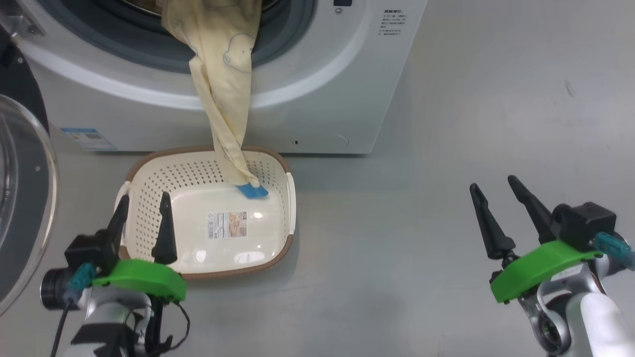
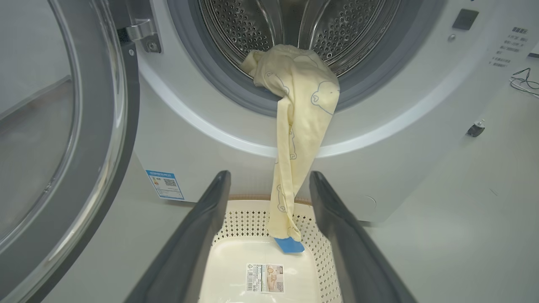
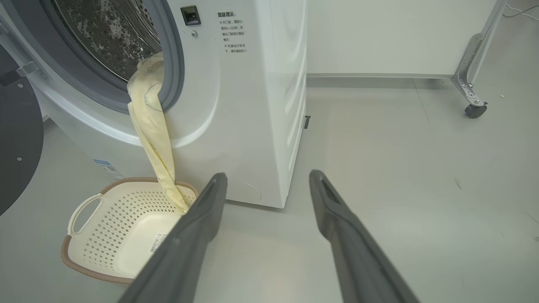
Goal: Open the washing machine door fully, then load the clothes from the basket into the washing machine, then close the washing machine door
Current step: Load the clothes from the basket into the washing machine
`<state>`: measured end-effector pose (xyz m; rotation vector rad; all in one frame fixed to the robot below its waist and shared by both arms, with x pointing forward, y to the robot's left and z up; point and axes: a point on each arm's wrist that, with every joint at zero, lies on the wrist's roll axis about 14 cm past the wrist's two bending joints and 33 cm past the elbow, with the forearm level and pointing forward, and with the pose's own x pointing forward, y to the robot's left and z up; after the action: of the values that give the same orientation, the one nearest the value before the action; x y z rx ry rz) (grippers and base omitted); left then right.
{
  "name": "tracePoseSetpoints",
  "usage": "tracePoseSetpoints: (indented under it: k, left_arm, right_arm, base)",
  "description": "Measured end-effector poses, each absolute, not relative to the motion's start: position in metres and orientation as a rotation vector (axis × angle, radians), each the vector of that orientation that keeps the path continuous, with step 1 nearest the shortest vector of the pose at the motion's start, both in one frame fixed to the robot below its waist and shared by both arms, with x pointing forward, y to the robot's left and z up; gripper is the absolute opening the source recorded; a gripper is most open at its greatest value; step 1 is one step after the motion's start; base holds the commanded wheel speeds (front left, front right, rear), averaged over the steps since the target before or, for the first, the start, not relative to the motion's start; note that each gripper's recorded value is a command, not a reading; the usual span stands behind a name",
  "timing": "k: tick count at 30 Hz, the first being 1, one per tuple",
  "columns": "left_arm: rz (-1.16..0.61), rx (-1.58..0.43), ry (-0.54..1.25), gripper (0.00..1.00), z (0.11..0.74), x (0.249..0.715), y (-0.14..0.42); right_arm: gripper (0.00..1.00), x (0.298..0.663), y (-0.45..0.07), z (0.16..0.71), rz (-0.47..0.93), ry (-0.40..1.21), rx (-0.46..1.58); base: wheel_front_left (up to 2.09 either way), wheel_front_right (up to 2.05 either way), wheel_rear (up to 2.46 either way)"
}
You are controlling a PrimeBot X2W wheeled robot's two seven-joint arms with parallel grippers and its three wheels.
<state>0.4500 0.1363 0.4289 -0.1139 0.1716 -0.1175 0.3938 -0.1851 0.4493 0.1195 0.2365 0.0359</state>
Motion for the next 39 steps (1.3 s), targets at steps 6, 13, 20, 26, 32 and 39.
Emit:
tracePoseSetpoints:
  k: [6,13,20,26,32,39]
  left_arm:
    - [-0.182,-0.134,0.319,1.0,0.377,0.487,0.122]
    - [-0.3,-0.168,0.569,1.0,0.298,0.52,0.09]
    - [-0.358,-0.204,0.695,1.0,0.251,0.549,0.062]
    - [-0.384,-0.214,0.768,1.0,0.222,0.565,0.047]
    - [-0.395,-0.216,0.796,1.0,0.203,0.59,0.037]
    - [-0.412,-0.216,0.824,1.0,0.192,0.603,0.031]
  right_arm:
    - [1.0,0.419,-0.187,0.437,0.032,0.24,0.121]
    - [1.0,0.428,-0.195,0.402,0.001,0.292,0.142]
    - [1.0,0.424,-0.206,0.37,-0.043,0.346,0.162]
    - [1.0,0.417,-0.215,0.351,-0.077,0.381,0.17]
    - [1.0,0.411,-0.22,0.337,-0.098,0.408,0.163]
    - [1.0,0.403,-0.226,0.329,-0.124,0.428,0.168]
  base:
    - [0.0,0.0,0.0]
    - [0.0,0.0,0.0]
    - [0.0,0.0,0.0]
    - [0.0,0.0,0.0]
    - [0.0,0.0,0.0]
    - [0.0,0.0,0.0]
